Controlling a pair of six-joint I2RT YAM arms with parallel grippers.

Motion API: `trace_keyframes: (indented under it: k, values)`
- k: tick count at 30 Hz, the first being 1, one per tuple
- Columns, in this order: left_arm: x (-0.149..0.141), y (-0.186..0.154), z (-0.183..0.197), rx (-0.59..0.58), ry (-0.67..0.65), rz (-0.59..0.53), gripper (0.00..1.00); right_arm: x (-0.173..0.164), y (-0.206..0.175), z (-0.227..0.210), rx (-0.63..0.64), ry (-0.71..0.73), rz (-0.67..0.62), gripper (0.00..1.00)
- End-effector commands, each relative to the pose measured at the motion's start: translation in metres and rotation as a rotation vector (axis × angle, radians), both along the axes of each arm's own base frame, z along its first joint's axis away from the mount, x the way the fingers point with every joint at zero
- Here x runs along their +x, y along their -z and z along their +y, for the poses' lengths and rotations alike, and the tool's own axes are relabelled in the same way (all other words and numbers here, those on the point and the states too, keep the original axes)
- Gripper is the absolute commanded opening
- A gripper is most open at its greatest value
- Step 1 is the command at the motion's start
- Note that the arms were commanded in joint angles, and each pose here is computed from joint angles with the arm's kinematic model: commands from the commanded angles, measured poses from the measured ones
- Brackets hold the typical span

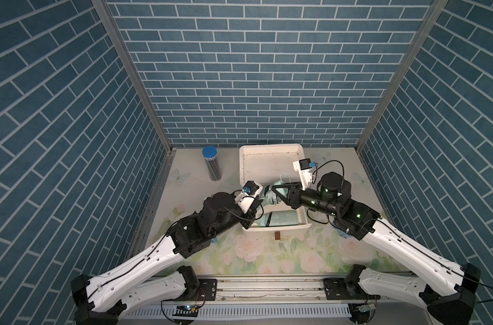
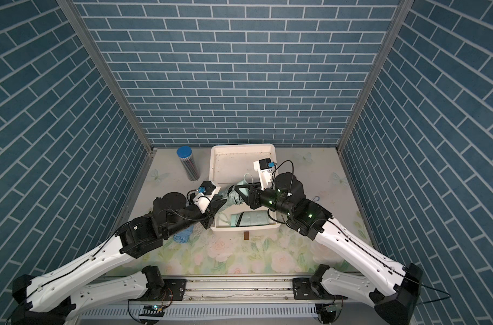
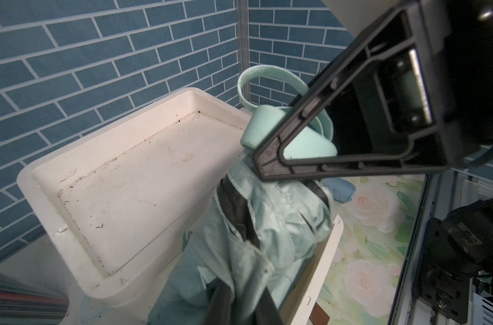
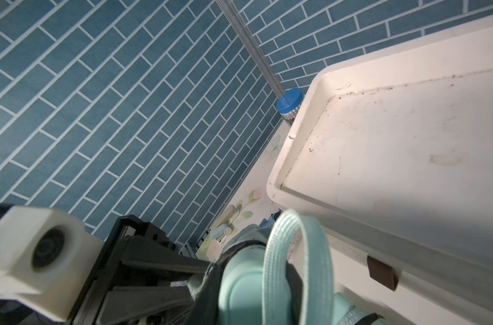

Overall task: Place the umbrella in the drawer by color
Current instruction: Pick up the umbrella from the center of the board, then place the umbrella in the drawer.

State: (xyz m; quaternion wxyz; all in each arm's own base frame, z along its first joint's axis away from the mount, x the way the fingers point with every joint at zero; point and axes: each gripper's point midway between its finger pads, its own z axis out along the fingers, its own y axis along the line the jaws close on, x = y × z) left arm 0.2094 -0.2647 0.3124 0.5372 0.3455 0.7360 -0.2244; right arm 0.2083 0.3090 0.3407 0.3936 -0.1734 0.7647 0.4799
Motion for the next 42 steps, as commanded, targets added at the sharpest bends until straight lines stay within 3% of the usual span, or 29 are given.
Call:
trace_keyframes:
  k: [1, 7, 15, 19, 33, 42]
  values:
    - [0.009, -0.025, -0.001, -0.089, -0.046, -0.052, 0.54, -0.006, 0.001, -0.006, 0.012, 0.002, -0.019, 0.0]
    - [0.02, -0.022, 0.008, -0.107, -0.145, -0.036, 0.68, 0.001, 0.011, -0.033, 0.085, 0.144, -0.049, 0.0]
    - [0.029, -0.026, 0.032, -0.192, -0.293, -0.019, 0.7, 0.012, 0.036, -0.055, 0.254, 0.299, -0.044, 0.0]
    - [0.031, -0.032, 0.043, -0.225, -0.349, -0.02, 0.7, 0.014, 0.056, -0.059, 0.274, 0.348, 0.007, 0.0]
    - [0.04, -0.042, 0.057, -0.236, -0.445, -0.051, 0.7, -0.002, 0.094, -0.045, 0.1, 0.345, 0.233, 0.0]
    - [0.045, -0.047, 0.076, -0.253, -0.552, -0.063, 0.7, 0.005, 0.055, -0.028, 0.272, 0.303, 0.164, 0.0]
